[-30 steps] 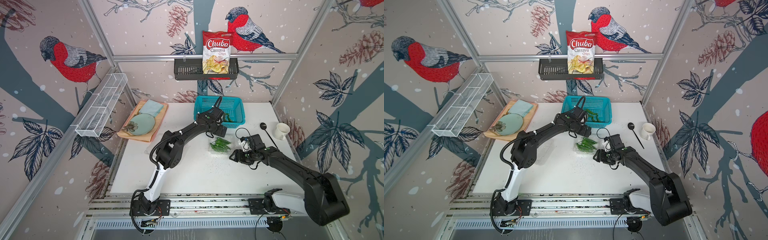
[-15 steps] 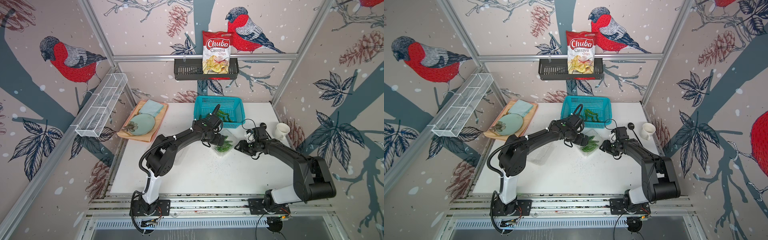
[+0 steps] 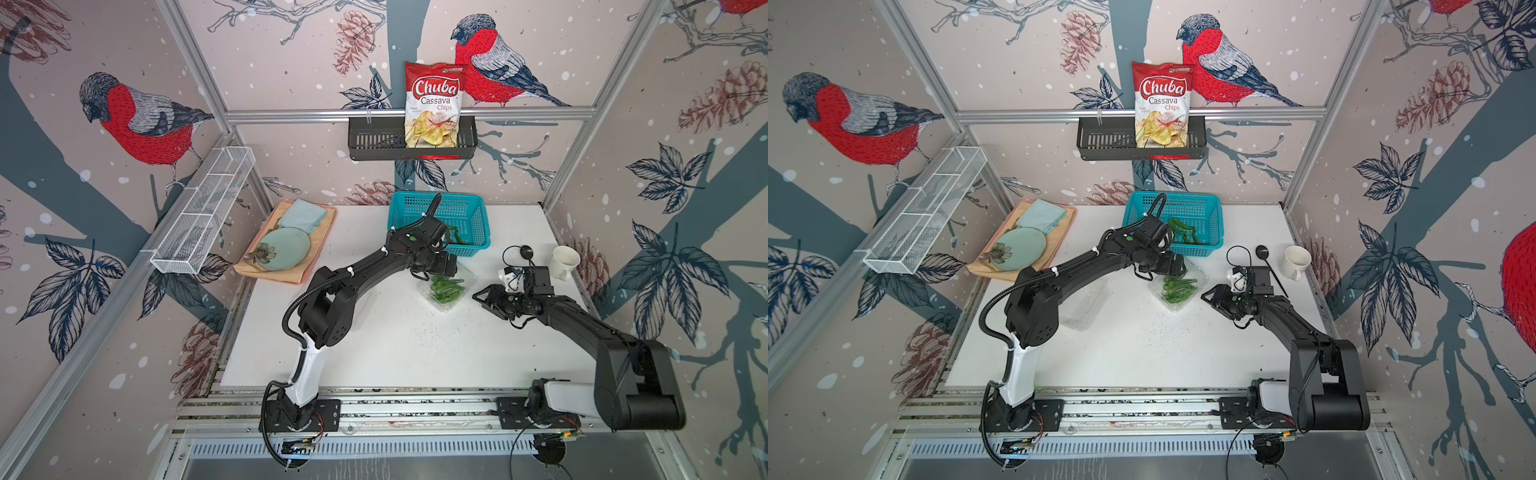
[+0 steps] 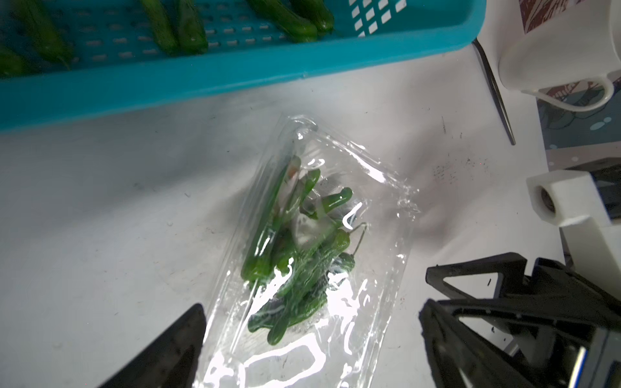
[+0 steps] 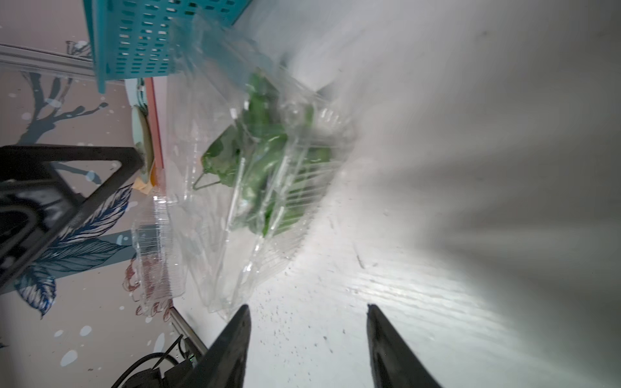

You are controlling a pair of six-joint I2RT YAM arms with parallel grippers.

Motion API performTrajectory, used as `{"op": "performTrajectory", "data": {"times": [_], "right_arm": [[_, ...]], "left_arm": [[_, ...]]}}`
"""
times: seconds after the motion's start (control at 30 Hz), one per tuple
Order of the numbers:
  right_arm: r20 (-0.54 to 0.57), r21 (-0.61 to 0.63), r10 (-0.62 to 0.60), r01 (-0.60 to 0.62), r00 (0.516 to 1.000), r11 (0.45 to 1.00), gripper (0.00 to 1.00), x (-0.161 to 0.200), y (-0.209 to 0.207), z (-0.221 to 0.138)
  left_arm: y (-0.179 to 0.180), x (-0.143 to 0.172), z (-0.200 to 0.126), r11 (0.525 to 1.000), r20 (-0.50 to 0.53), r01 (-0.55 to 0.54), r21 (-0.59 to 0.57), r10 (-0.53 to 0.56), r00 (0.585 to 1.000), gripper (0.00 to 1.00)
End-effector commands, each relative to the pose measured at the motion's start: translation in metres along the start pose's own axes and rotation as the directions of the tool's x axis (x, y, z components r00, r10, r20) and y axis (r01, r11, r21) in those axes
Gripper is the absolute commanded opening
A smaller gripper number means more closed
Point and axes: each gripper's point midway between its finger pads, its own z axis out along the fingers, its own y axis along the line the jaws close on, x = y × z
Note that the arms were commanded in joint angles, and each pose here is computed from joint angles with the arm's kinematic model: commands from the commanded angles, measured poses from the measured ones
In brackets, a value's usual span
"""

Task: Take small green peppers out of containers
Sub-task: Adjust the packing box at the center of the board.

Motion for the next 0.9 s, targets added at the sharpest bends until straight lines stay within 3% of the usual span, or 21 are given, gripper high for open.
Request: {"op": "performTrajectory", "data": {"times": [0.0, 0.5, 0.87], "right_arm": [[0.026, -0.085, 0.021, -0.019, 0.999, 0.996, 0.54, -0.012, 0.015, 0.003], [0.004, -0.070, 0.044, -0.043, 0.999, 0.997, 0.38, -0.020, 0.003, 0.021], [0.013, -0.063, 0.057, -0.056, 0.998, 0.996, 0.33, -0.020, -0.005, 0.022]], "left_arm": [[-0.010, -0.005, 0.003, 0.996, -0.014, 0.032, 0.083, -0.031, 0.999, 0.96], [-0.013, 0.004, 0.013, 0.990, -0.062, 0.044, 0.135, -0.036, 0.997, 0.96], [-0.013, 0.007, 0.017, 0.989, -0.074, 0.047, 0.141, -0.037, 0.997, 0.96]]}}
